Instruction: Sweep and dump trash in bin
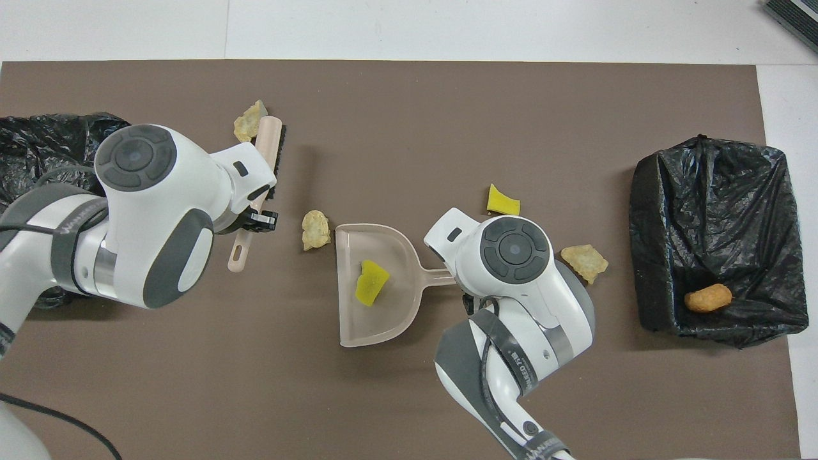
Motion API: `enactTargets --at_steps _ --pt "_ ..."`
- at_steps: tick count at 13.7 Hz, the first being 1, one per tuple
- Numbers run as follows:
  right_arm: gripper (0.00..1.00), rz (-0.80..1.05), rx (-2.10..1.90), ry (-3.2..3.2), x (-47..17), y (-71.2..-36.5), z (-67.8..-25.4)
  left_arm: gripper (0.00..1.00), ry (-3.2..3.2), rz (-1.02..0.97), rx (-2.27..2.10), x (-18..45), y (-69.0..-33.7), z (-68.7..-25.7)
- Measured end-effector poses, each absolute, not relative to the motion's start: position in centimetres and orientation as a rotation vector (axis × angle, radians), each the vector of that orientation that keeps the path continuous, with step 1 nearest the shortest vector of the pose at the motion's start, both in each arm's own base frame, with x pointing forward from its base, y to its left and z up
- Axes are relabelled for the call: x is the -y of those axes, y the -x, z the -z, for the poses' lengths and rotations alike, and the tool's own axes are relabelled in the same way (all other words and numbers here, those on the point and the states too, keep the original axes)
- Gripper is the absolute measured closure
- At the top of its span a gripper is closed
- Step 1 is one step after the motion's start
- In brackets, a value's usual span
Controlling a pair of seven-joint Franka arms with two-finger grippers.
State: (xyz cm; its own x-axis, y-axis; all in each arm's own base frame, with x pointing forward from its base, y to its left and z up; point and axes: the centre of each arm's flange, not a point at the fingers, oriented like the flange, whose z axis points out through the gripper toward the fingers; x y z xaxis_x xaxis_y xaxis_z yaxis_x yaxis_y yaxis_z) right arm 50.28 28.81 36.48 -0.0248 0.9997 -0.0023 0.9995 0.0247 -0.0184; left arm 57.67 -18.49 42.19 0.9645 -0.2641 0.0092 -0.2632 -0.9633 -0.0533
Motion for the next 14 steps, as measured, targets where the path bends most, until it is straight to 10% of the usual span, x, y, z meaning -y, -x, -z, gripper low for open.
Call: enactTargets --at_steps 14 --pt "0.68 -0.023 2.237 2.190 -28.8 -50.3 -36.5 0.74 2.919 0.136 -0.688 8.3 -70.2 -35.8"
